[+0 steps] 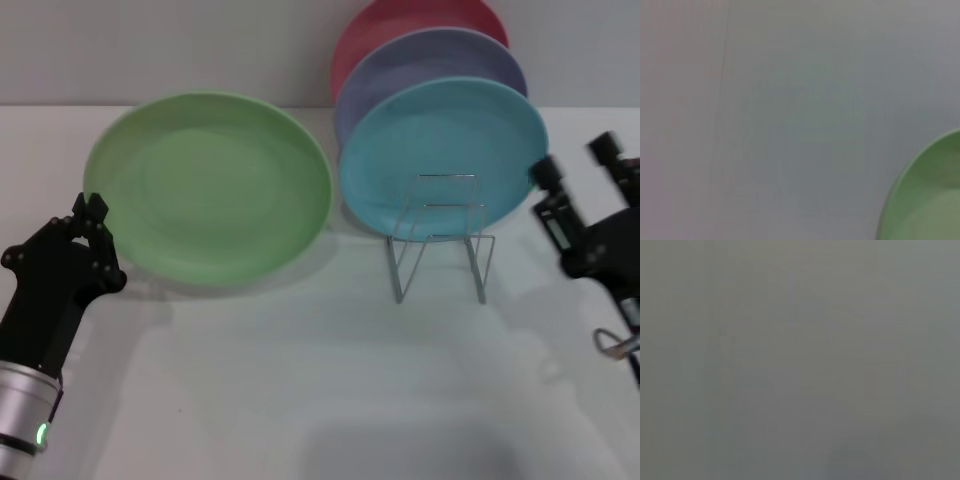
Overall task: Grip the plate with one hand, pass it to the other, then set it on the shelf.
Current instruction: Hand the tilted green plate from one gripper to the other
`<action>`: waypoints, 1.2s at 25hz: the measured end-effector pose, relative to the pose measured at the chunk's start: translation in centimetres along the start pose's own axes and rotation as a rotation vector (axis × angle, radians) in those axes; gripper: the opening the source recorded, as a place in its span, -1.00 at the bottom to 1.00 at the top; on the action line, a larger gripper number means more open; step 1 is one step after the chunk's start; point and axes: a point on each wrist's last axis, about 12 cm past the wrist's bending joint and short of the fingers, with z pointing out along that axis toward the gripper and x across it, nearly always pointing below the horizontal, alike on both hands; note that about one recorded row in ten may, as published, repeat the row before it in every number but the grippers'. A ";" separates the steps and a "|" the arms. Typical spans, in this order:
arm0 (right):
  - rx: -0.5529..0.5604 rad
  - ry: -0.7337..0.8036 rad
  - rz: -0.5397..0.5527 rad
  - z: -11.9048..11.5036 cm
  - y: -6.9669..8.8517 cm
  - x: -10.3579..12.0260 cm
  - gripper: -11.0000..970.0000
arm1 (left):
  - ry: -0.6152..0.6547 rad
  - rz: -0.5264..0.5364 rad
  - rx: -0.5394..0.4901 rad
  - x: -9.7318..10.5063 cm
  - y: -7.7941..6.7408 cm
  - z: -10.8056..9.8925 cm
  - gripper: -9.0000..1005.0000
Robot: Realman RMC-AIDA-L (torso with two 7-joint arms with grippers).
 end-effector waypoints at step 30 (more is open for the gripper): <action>-0.247 0.315 -0.010 8.7 5.1 3.4 0.36 | 0.005 0.063 -0.214 0.1 -2.5 -1.9 -0.92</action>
